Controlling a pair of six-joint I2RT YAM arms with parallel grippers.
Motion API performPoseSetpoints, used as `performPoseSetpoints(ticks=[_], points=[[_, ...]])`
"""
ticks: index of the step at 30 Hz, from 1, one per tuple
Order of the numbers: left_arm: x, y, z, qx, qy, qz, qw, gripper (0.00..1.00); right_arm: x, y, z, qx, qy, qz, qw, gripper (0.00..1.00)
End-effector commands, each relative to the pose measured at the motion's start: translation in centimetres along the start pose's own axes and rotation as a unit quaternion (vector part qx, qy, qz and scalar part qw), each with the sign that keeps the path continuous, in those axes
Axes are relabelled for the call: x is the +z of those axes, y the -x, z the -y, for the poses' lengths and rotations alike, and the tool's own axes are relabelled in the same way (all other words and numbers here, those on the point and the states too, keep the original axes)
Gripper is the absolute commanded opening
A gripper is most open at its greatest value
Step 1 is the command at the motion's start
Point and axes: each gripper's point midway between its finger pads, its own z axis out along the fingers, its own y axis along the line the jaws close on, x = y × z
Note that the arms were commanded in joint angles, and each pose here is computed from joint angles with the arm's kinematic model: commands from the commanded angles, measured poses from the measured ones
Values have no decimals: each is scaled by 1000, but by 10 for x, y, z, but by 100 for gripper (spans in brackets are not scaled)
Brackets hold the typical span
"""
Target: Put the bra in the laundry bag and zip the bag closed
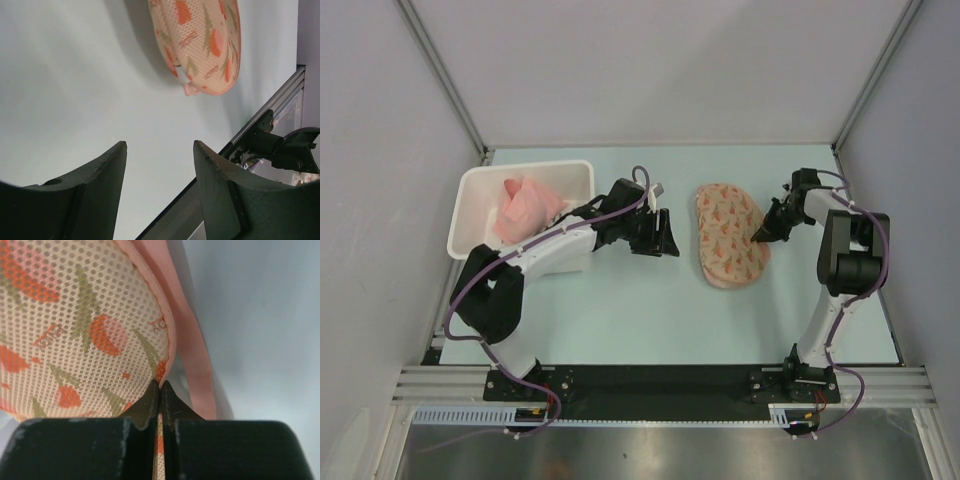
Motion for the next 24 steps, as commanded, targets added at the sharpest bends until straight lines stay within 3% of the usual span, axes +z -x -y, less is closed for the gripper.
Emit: performPoseSetpoints(ticks=[1,6,12,18,22,24], points=[[-7,12,15,16,-20,13,1000,61,0,58,-16,-49,13,71,996,0],[-9,19,18,16,-19,27,999,61,19,96,-47,-111,30,83,990,1],[-11,30,12,9,-18,43,999,61,42,92,-84,-163,14,50,985,8],[0,59,-3,4,-15,68,998,62,12,109,-71,-147,-55,76,985,29],[18,94,0,17,-40,88,995,63,-27,114,-68,-134,-95,92,982,52],[37,101,-11,7,-45,82,996,64,-42,107,-67,-129,-105,90,982,57]])
